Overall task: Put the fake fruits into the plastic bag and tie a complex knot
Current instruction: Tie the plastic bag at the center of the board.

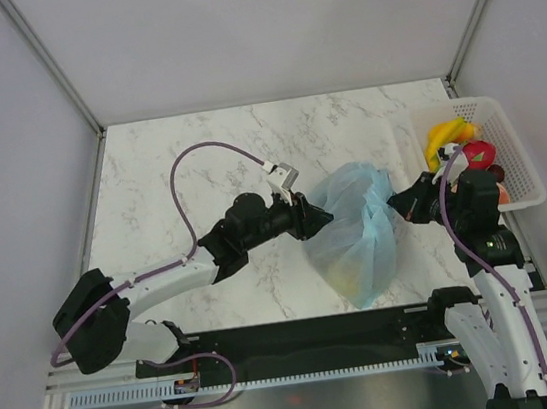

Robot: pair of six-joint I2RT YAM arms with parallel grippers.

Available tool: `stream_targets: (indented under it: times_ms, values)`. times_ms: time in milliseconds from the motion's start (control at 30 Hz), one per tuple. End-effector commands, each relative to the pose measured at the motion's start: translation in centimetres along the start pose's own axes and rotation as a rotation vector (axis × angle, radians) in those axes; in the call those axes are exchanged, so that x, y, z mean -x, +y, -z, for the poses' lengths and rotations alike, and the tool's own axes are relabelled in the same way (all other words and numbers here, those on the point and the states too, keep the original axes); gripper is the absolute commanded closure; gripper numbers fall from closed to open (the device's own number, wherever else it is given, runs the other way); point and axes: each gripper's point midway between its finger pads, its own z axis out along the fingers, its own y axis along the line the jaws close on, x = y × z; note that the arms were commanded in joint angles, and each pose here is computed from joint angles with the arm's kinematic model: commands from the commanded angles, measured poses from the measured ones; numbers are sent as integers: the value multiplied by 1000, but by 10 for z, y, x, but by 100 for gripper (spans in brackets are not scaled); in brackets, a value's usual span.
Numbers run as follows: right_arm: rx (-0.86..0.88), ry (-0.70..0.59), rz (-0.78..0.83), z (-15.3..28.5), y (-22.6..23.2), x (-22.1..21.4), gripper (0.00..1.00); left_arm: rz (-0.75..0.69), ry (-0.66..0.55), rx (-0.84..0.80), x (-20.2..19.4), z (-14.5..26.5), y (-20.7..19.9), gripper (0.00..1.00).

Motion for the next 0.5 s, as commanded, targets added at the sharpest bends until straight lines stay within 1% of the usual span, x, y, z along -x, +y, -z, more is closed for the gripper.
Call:
stream_targets:
  times_ms: [0,33,67,133,200,267,367,467]
  values:
    - [64,-34,78,-2,9,8,100,57,-205,-191,54,-9,-43,56]
    - [70,-40,85,-2,10,9,100,75,-208,-209,54,-10,-46,55]
    - [73,-42,79,-3,10,9,100,77,-238,-240,59,-9,-52,54]
    - [82,-50,75,-4,11,9,100,92,-253,-260,56,-7,-53,52]
    - [88,-61,69,-3,12,9,100,89,-262,-284,59,-6,-58,48]
    - [90,-71,73,-2,13,11,100,97,-218,-312,51,-11,-62,48]
    - [91,-73,72,-3,13,12,100,125,-197,-347,48,-18,-69,48]
    - [94,-72,68,-3,14,13,100,161,-172,-340,41,-24,-66,48]
